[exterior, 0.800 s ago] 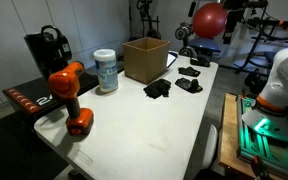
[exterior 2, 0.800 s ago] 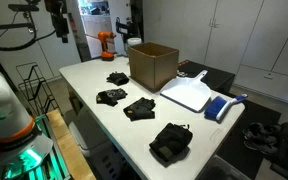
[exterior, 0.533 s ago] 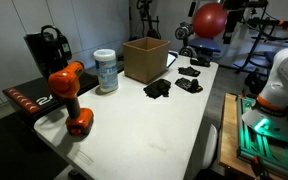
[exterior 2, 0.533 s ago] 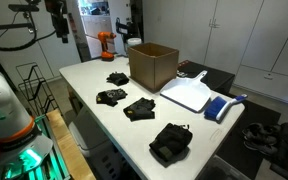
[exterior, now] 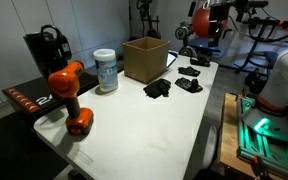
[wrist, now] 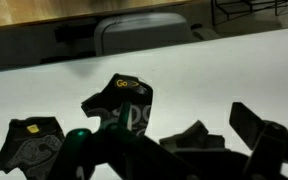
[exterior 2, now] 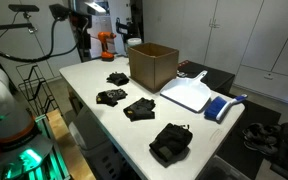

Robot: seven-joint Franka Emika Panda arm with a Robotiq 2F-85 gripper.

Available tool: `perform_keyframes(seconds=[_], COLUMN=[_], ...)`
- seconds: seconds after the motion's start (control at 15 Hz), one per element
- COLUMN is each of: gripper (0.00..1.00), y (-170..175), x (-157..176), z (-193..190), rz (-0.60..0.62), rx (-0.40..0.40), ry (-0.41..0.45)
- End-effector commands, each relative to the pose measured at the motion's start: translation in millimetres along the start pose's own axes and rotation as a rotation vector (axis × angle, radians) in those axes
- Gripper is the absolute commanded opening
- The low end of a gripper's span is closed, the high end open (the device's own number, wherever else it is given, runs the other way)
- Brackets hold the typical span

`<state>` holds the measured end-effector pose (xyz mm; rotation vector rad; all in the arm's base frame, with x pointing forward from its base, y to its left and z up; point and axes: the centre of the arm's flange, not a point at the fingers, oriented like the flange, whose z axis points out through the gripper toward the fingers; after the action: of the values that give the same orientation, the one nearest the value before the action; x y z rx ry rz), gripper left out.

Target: Stack all the black gloves together

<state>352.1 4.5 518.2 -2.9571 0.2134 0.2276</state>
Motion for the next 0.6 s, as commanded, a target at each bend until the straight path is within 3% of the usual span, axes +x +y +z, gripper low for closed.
perform_keyframes(seconds=[0.0, 0.4, 0.47, 0.53], gripper=[1.0, 1.0, 1.0, 1.0], y=[74.7, 155.3, 138.3, 143.8], x=[47.7, 81.0, 64.6, 67.3], z=[31.6, 70.5, 61.0, 65.8], rz=[-0.058, -0.113, -0.094, -0.089], rx=[-0.004, -0.029, -0.016, -0.014], ry=[-0.029, -0.066, -0.052, -0.061])
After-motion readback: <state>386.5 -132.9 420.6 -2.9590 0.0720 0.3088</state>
